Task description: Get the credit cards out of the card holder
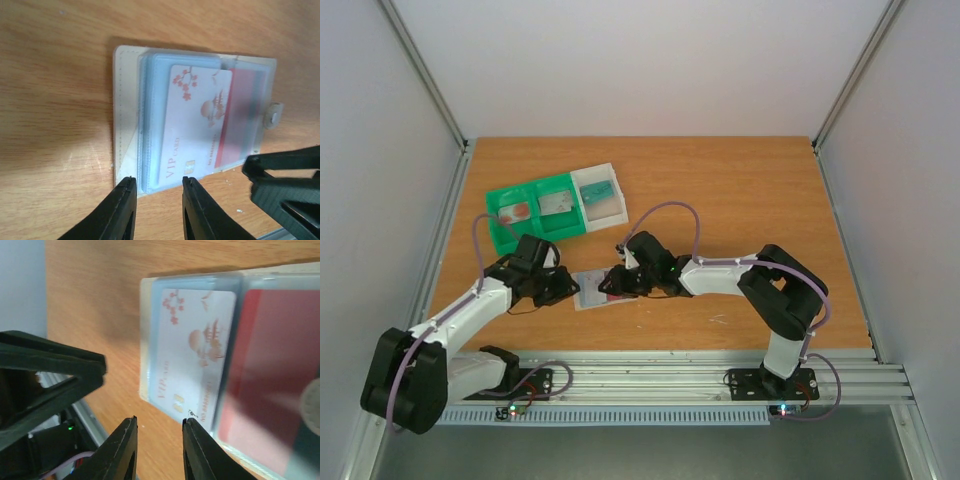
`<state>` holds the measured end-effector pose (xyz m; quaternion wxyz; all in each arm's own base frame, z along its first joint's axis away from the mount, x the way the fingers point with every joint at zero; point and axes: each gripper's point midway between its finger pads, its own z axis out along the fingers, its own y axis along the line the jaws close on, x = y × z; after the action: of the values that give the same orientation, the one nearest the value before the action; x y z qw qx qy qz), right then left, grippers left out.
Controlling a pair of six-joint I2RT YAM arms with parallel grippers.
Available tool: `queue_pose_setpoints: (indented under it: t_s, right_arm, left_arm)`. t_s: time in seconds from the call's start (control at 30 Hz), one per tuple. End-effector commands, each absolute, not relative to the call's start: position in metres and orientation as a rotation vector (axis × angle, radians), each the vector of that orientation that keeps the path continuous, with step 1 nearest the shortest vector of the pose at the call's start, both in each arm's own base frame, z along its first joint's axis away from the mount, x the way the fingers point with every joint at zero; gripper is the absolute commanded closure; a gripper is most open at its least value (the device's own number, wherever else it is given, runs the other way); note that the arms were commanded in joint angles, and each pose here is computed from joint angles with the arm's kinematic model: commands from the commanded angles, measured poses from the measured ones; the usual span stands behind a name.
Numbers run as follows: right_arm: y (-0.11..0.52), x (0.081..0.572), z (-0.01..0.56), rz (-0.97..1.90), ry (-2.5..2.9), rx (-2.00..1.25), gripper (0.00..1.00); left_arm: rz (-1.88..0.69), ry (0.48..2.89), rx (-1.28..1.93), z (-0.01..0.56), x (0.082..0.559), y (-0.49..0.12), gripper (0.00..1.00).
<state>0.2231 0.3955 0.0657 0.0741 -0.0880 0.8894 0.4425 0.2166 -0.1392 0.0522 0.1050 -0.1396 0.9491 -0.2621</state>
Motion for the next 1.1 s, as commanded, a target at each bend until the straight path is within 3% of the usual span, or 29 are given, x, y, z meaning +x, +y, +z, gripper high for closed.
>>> queue_pose_setpoints:
  t_s: [0.0, 0.17, 0.5, 1.07]
  right_arm:
    - [0.384, 0.235, 0.062, 1.201, 2.662, -0.272, 0.73]
    - [0.387, 0.243, 0.060, 1.193, 2.672, -0.273, 0.73]
    - [0.391, 0.256, 0.040, 1.150, 2.714, -0.234, 0.81]
    - [0.394, 0.257, 0.021, 1.153, 2.749, -0.212, 0.86]
  left_arm:
    - [-0.811, 2.731, -0.381, 0.073, 0.228, -0.144, 0.72]
    - [-0.887, 2.727, -0.341, 0.071, 0.233, -0.156, 0.73]
    - [-0.947, 2.779, -0.301, 0.047, 0.237, -0.167, 0.93]
    - [-0.876, 2.832, -0.298, 0.023, 0.231, -0.160, 0.94]
